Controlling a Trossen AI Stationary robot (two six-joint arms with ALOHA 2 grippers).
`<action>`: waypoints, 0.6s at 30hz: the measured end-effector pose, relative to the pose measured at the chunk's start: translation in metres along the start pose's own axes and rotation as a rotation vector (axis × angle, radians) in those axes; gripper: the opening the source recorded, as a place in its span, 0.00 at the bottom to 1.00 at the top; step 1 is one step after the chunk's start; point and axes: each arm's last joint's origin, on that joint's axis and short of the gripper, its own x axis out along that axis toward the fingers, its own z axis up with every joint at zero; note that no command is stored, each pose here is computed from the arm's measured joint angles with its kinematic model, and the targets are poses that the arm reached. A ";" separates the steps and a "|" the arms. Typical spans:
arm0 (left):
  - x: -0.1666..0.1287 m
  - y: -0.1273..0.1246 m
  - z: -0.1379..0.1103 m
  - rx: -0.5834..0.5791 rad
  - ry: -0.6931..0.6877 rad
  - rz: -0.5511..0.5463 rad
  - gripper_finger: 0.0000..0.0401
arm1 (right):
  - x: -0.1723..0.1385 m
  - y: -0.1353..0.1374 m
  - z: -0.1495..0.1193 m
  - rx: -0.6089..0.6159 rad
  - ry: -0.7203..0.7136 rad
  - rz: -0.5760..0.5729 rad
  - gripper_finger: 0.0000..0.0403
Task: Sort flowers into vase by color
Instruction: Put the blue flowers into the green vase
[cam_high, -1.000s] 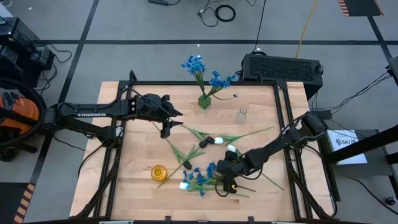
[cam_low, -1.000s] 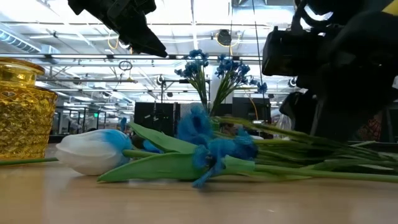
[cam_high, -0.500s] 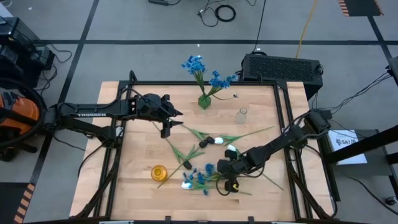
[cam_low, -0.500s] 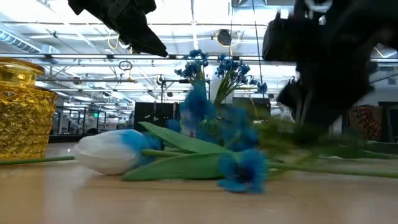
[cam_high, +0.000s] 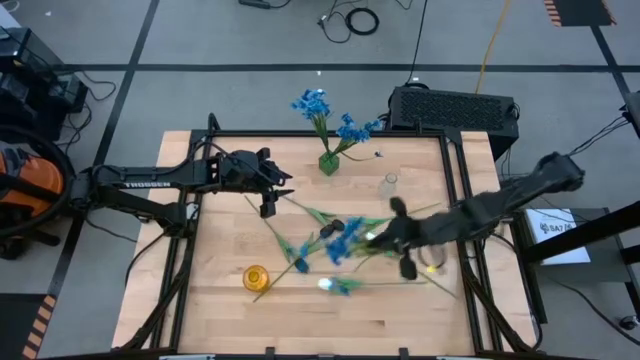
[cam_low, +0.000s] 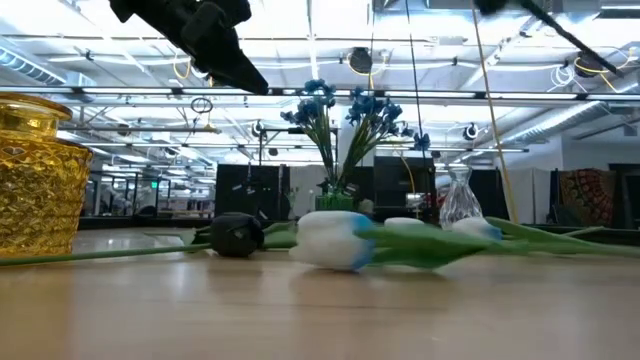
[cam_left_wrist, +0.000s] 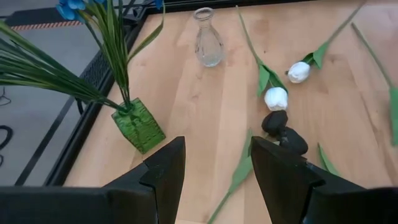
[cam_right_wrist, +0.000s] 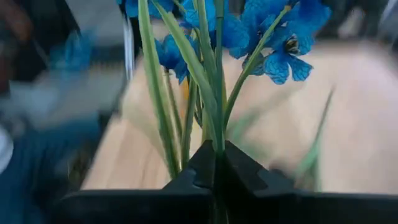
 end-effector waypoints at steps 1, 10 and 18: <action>0.000 0.000 0.000 -0.001 0.000 0.000 0.47 | -0.008 -0.001 0.007 -0.019 -0.057 0.005 0.01; 0.000 -0.002 0.008 -0.010 -0.088 -0.076 0.47 | -0.022 -0.004 0.031 -0.143 -0.299 -0.080 0.01; -0.008 -0.017 0.041 -0.012 -0.431 -0.171 0.47 | -0.007 -0.015 0.058 -0.156 -0.573 -0.246 0.01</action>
